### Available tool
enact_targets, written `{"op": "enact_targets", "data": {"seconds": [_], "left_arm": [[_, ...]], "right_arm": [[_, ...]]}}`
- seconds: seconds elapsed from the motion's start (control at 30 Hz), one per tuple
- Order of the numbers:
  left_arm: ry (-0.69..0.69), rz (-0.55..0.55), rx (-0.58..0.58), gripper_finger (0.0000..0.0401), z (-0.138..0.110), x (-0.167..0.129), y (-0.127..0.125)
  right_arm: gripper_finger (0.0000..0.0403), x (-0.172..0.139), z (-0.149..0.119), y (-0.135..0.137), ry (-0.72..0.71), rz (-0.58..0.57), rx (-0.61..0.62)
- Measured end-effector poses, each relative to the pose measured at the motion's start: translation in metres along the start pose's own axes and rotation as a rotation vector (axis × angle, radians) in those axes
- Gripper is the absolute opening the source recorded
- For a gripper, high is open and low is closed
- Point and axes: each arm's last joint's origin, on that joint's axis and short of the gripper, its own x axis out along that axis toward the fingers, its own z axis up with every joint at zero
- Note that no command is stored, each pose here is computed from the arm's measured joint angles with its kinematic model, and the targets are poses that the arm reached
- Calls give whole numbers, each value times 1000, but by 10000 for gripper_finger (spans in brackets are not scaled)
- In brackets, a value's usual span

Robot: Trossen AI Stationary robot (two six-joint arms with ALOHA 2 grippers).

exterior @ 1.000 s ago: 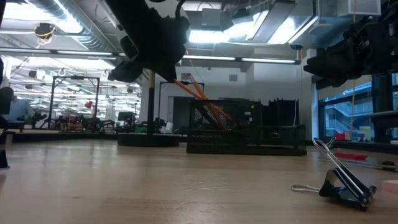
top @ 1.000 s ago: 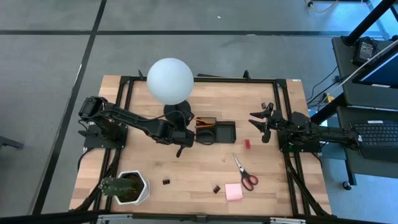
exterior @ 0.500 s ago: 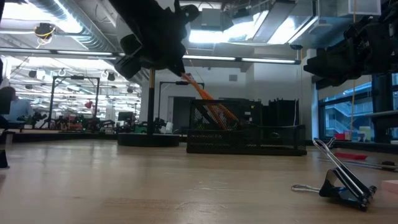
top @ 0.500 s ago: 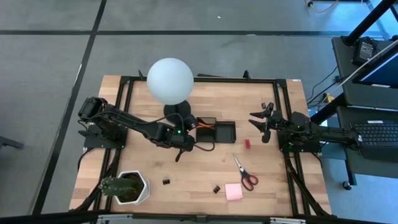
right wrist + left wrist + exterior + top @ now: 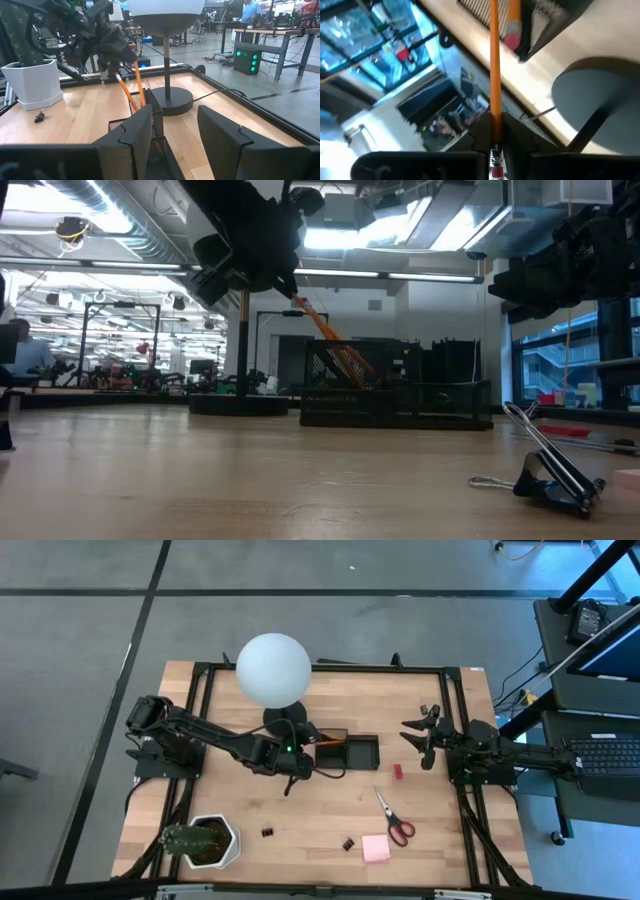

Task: Pick and place office supplies into organizer
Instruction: Put the orange pencil into the black desk organizer

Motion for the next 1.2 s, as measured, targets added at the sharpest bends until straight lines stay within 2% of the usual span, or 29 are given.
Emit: {"op": "enact_targets", "data": {"seconds": [0.13, 0.3, 0.43, 0.67, 0.83, 1.2], "left_arm": [[-7, -10, -4, 24, -1, 3, 0], [-47, -35, 79, 25, 4, 7, -3], [-38, -28, 102, 26, 12, 14, -5], [-28, -42, 144, 62, 21, 21, -12], [-62, -32, -1, 90, 20, 19, -7], [-298, -95, -401, 126, 5, -1, 9]], "right_arm": [[162, 0, 0, 0, 0, 0, 0], [162, 0, 0, 0, 0, 0, -1], [162, 0, 0, 0, 1, -1, 0], [162, 0, 0, 0, 1, 0, -1], [162, 0, 0, 0, 5, 0, -3], [162, 1, -1, 0, 10, 0, -2]]}}
